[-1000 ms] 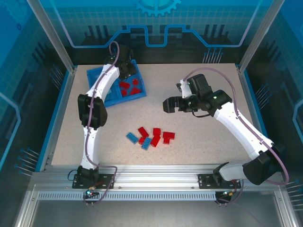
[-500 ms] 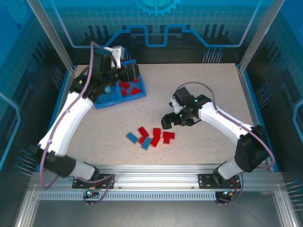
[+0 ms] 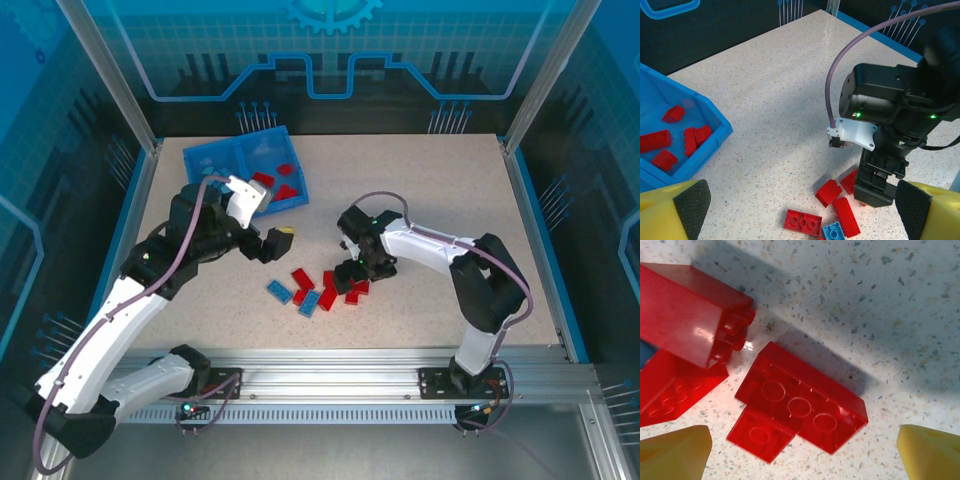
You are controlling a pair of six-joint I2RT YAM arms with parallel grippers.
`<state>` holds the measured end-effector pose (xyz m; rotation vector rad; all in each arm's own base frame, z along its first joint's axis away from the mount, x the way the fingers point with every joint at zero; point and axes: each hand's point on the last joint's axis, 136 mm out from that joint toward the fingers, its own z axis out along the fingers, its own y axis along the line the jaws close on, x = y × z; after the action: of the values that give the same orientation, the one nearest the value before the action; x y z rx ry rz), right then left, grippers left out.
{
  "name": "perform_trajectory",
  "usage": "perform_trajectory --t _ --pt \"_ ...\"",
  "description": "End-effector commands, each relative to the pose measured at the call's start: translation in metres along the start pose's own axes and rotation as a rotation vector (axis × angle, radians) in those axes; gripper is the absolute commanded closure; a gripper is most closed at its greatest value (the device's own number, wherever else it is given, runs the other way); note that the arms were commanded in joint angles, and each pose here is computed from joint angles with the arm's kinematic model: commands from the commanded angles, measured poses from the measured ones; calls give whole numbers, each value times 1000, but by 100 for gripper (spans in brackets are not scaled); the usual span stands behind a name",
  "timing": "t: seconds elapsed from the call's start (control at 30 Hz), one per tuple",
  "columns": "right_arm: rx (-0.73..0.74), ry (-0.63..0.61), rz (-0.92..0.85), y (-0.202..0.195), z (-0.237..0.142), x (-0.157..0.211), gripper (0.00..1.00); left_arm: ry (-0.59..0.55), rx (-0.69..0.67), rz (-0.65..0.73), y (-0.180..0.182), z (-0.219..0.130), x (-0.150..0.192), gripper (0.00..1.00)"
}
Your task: Sort the legos into containers by color
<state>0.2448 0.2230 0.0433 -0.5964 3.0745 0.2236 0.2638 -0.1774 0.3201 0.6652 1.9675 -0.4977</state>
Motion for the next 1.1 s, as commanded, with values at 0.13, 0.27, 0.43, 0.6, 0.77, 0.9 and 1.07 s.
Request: perform_trajectory --t 0.13,0.27,0.43,0.6,0.77,0.9,1.07 --pt "24 22 -20 2 25 -11 12 -49 -76 -54 14 7 4 1" --pt "35 29 -6 1 29 -11 25 -66 -91 -106 18 10 5 1" --pt "64 18 -9 -4 26 -14 38 -53 -96 -114 19 13 11 1" --pt "82 6 -3 -6 23 -16 47 -54 -99 -128 20 14 11 1" --pt "138 -1 18 -16 22 -21 36 -57 -106 -148 21 15 13 1" --pt "112 -63 54 -16 1 -36 28 -69 -140 -181 27 13 13 1" --pt "52 -202 78 -16 -46 -70 21 -65 -199 -244 37 14 18 1"
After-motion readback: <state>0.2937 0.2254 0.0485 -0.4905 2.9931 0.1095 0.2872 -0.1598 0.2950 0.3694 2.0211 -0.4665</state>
